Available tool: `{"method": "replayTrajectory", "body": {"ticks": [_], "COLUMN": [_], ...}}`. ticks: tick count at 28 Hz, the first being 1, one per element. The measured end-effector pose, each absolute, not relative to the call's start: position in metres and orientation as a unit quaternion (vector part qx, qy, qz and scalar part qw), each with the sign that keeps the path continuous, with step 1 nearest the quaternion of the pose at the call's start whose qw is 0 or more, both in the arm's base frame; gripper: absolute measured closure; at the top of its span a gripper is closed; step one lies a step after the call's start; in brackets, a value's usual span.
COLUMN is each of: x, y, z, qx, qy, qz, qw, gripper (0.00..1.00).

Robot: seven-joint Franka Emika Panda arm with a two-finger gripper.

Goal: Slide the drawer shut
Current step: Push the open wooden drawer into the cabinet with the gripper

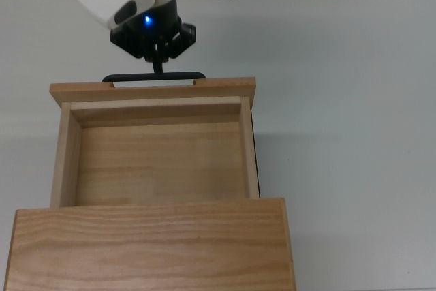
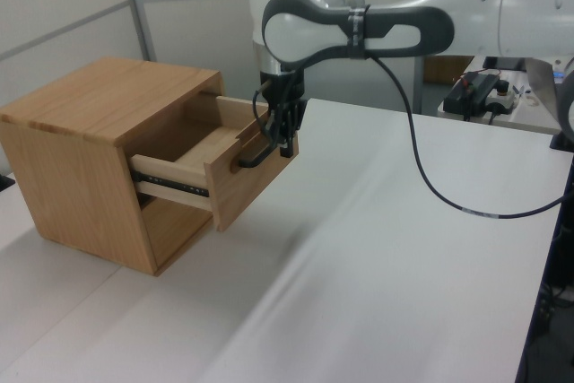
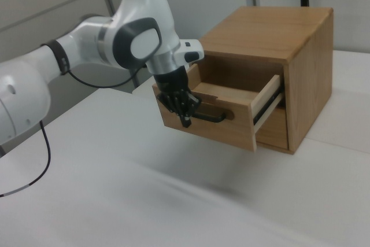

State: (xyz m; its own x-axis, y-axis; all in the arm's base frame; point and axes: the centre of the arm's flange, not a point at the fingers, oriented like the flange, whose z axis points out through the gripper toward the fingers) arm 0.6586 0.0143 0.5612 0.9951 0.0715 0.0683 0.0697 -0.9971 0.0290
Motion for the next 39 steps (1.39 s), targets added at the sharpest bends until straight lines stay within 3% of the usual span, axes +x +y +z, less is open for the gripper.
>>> {"method": "replayTrajectory", "body": {"ticks": [15,28,39], "x": [0.686,0.734,0.759], "y": [0.015,0.017,0.019], "z": [0.551,0.526,0.504], "qx": [0.993,0.964,0.93], "qy": [0.037,0.038,0.043], "qz": [0.109,0.261,0.364], "qw": [0.013,0.011,0.01], "gripper": [0.99,0.99,0.99]}}
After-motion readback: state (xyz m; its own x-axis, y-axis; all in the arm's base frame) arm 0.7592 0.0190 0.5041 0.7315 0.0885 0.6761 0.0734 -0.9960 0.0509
